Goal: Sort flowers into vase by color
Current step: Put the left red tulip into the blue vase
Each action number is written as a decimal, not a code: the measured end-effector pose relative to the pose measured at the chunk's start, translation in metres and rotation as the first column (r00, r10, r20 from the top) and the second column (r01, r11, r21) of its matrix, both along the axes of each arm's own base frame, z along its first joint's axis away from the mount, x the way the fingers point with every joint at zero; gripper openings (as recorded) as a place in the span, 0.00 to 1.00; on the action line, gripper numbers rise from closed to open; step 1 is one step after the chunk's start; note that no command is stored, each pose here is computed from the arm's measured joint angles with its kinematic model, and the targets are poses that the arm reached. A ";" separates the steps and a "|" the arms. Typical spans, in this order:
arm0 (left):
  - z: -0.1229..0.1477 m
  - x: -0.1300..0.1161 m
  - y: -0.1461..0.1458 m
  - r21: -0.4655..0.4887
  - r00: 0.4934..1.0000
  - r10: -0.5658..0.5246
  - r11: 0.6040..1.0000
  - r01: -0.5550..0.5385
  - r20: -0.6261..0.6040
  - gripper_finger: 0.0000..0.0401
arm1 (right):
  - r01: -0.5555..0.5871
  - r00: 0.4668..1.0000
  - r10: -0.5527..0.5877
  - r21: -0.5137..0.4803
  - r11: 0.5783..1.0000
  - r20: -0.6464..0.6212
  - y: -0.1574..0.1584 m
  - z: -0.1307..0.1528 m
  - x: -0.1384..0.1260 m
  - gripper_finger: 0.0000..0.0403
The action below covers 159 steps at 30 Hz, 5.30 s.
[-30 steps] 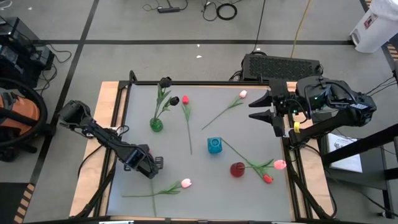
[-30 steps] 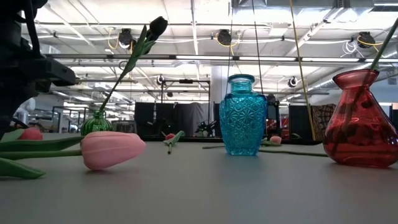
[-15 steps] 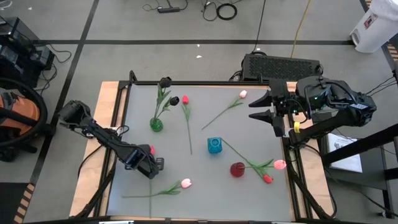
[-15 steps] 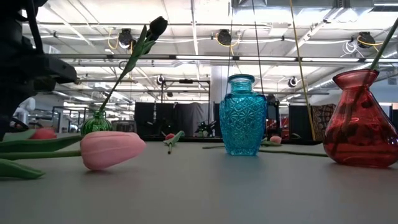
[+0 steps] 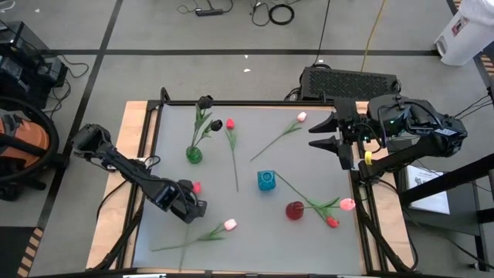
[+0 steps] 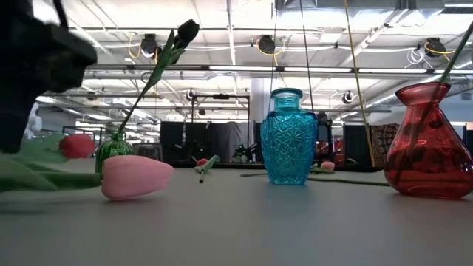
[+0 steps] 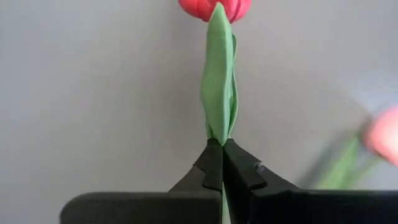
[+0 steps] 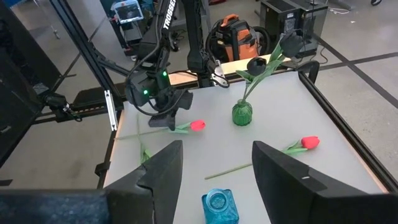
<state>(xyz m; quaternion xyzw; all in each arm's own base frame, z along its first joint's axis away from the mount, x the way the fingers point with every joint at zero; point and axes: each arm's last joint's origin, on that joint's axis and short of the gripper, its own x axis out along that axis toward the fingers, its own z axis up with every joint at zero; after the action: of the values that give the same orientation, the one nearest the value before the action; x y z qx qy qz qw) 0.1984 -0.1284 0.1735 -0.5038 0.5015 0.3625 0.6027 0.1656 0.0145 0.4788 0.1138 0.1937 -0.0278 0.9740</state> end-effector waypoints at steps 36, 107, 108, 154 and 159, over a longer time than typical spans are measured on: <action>0.149 0.055 0.029 0.792 0.814 -0.581 0.491 0.363 -0.013 0.00 | 0.077 0.996 -0.071 0.162 0.984 -0.047 0.002 -0.007 0.017 0.46; 0.280 0.139 0.088 0.929 0.321 -0.872 0.356 -0.100 0.369 0.00 | 0.001 0.943 0.005 -0.017 1.000 0.332 0.007 0.008 0.099 0.10; 0.280 0.139 0.088 0.929 0.321 -0.872 0.356 -0.100 0.369 0.00 | 0.000 0.943 0.005 -0.017 1.000 0.333 0.007 0.008 0.099 0.07; 0.302 0.057 0.103 0.960 0.477 -0.850 0.277 0.044 0.224 0.23 | 0.094 0.967 -0.051 -0.165 0.982 0.248 -0.005 0.023 0.012 0.00; 0.301 0.057 0.103 0.957 0.479 -0.847 0.288 0.044 0.233 0.23 | 0.127 0.956 -0.078 -0.156 0.980 0.284 -0.009 0.031 -0.032 0.00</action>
<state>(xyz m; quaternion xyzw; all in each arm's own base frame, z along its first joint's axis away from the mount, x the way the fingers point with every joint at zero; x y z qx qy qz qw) 0.2557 -0.0254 0.4748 -0.0313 0.0879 0.1121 0.9893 0.1339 0.0052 0.5097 0.0417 0.0467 -0.0791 0.9949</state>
